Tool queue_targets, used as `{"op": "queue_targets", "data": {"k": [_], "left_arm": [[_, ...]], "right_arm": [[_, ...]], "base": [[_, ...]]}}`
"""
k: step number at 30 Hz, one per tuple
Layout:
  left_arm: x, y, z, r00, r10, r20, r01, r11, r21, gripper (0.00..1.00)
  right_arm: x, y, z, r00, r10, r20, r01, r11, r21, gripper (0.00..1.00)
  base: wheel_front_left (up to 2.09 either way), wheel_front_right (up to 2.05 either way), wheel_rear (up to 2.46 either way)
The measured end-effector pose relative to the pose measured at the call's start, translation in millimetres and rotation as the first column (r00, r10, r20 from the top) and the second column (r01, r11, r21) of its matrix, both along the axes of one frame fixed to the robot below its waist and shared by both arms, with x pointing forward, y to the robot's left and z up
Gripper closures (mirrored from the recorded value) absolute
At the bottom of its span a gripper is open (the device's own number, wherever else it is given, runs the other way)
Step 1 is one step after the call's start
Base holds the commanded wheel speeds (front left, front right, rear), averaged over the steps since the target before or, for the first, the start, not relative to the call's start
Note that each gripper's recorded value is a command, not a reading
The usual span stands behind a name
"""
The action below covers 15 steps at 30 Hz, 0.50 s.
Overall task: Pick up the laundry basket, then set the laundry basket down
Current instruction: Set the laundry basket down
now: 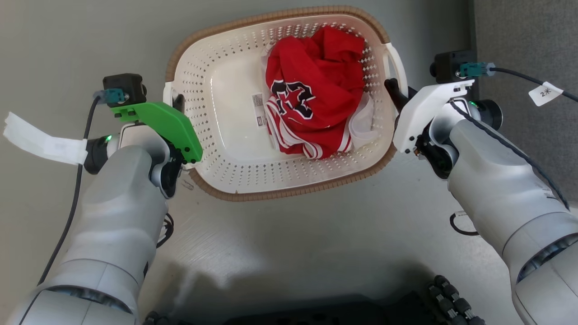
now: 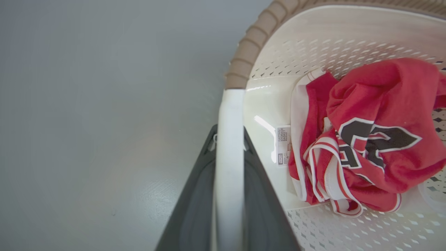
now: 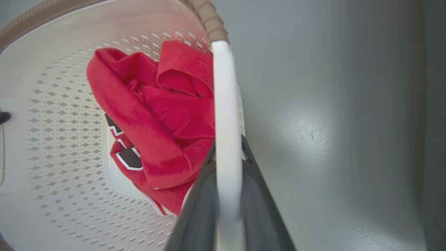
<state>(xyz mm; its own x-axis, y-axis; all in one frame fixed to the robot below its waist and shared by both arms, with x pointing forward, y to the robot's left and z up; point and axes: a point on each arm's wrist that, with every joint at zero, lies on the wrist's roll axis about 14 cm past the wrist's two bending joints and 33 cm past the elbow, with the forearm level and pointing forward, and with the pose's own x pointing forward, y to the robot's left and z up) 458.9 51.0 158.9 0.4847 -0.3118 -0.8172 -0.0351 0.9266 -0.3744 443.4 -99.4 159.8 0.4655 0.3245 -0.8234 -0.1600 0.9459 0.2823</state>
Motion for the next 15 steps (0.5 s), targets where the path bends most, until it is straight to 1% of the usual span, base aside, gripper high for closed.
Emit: {"op": "queue_targets", "data": {"k": [6, 15], "left_arm": [[5.2, -1.5, -5.3, 1.0, 0.001, 0.018, -0.001, 1.0, -0.001, 1.0], [6.5, -0.8, -10.0, 0.999, -0.003, 0.054, 0.002, 1.0, 0.009, 1.0]], "right_arm": [[5.3, -1.2, -5.9, 1.0, -0.004, 0.017, 0.004, 1.0, -0.002, 1.0], [2.9, -1.4, -12.9, 1.0, 0.005, 0.026, -0.005, 1.0, -0.009, 1.0]], "base": [[0.0, 0.0, 0.0], [0.0, 0.0, 0.0]]}}
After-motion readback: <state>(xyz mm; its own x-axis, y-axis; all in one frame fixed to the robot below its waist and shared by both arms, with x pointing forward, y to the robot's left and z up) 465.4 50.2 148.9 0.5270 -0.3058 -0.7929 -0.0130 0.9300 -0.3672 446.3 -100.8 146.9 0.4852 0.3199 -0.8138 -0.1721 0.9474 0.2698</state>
